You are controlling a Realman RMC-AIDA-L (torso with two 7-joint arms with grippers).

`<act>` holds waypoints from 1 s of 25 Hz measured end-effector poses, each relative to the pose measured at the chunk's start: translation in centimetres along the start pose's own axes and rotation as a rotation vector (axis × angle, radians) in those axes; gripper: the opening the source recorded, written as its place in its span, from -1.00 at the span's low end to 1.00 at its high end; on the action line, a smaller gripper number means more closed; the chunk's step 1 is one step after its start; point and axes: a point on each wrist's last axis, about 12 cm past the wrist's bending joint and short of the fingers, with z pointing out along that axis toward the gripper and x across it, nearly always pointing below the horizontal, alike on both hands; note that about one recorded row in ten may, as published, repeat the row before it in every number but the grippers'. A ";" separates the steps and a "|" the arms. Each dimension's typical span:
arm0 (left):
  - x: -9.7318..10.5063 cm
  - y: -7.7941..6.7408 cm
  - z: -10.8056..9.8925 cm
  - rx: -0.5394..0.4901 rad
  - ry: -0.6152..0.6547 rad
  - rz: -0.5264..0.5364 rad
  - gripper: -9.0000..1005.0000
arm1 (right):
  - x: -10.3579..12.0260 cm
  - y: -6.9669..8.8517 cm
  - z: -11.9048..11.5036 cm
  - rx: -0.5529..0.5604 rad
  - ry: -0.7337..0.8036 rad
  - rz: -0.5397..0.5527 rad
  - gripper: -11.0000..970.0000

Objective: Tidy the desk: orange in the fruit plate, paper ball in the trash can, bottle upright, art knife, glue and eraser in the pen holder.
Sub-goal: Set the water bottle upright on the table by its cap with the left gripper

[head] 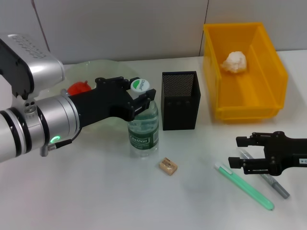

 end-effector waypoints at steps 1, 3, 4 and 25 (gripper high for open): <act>0.0 0.0 0.0 0.000 0.000 0.000 -0.07 | 0.0 0.0 0.0 0.000 0.000 0.000 0.56; 0.1 0.0 -0.1 -0.002 0.000 -0.002 -0.07 | 0.0 -0.1 0.0 0.005 0.000 0.000 0.56; 0.1 0.0 -0.2 -0.004 0.000 -0.004 -0.07 | 0.0 -0.1 0.0 0.007 0.000 0.000 0.56; 0.8 0.3 -1.9 -0.049 -0.009 -0.030 -0.02 | -0.3 -0.5 0.3 0.033 -0.004 0.000 0.56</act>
